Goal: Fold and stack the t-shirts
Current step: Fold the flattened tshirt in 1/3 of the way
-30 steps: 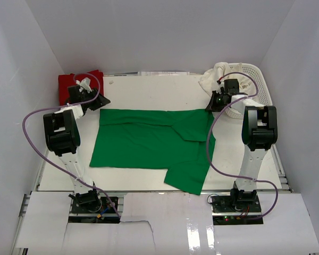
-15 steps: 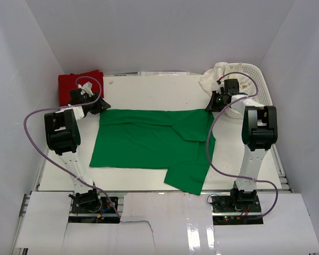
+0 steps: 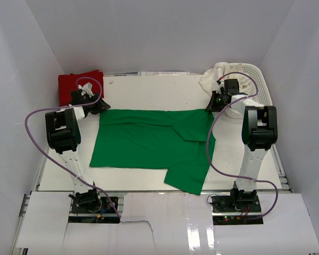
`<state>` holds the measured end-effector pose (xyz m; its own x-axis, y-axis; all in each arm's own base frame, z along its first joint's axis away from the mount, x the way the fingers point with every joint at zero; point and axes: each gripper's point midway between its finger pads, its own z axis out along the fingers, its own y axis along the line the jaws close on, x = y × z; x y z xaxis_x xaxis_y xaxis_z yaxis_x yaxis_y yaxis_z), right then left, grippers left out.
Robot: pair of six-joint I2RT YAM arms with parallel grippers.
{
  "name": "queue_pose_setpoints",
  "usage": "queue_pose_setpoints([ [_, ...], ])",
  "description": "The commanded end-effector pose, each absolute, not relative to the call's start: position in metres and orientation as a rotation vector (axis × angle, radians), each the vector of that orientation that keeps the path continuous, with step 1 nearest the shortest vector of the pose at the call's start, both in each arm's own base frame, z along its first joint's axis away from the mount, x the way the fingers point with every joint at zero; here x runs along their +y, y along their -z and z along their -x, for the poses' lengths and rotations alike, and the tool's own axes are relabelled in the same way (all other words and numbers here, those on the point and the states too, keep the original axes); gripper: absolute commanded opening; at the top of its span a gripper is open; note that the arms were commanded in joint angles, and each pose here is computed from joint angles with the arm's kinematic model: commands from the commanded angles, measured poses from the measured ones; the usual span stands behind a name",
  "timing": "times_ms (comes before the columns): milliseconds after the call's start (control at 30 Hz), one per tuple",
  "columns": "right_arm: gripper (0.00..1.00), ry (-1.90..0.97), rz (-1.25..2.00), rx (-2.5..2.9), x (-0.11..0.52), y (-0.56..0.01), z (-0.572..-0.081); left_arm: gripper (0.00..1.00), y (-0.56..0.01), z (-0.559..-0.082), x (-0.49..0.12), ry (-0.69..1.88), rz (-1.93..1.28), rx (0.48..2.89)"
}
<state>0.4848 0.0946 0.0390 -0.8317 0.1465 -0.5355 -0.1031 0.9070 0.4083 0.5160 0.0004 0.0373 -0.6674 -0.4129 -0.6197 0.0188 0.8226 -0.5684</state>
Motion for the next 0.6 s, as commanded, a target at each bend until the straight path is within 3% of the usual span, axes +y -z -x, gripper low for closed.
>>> queue_pose_setpoints([
  [0, 0.08, -0.570, 0.001, 2.431, 0.094, -0.063, -0.494, 0.47, -0.083, -0.532, 0.005, 0.677, 0.252, 2.114],
  [233, 0.08, -0.582, 0.003, 2.428, 0.096, -0.065, -0.494, 0.50, -0.116, -0.533, 0.016, 0.594, 0.246, 2.091],
  [567, 0.08, -0.597, 0.007, 2.425, 0.098, -0.067, -0.494, 0.52, -0.088, -0.505, 0.022, 0.535, 0.334, 2.208],
])
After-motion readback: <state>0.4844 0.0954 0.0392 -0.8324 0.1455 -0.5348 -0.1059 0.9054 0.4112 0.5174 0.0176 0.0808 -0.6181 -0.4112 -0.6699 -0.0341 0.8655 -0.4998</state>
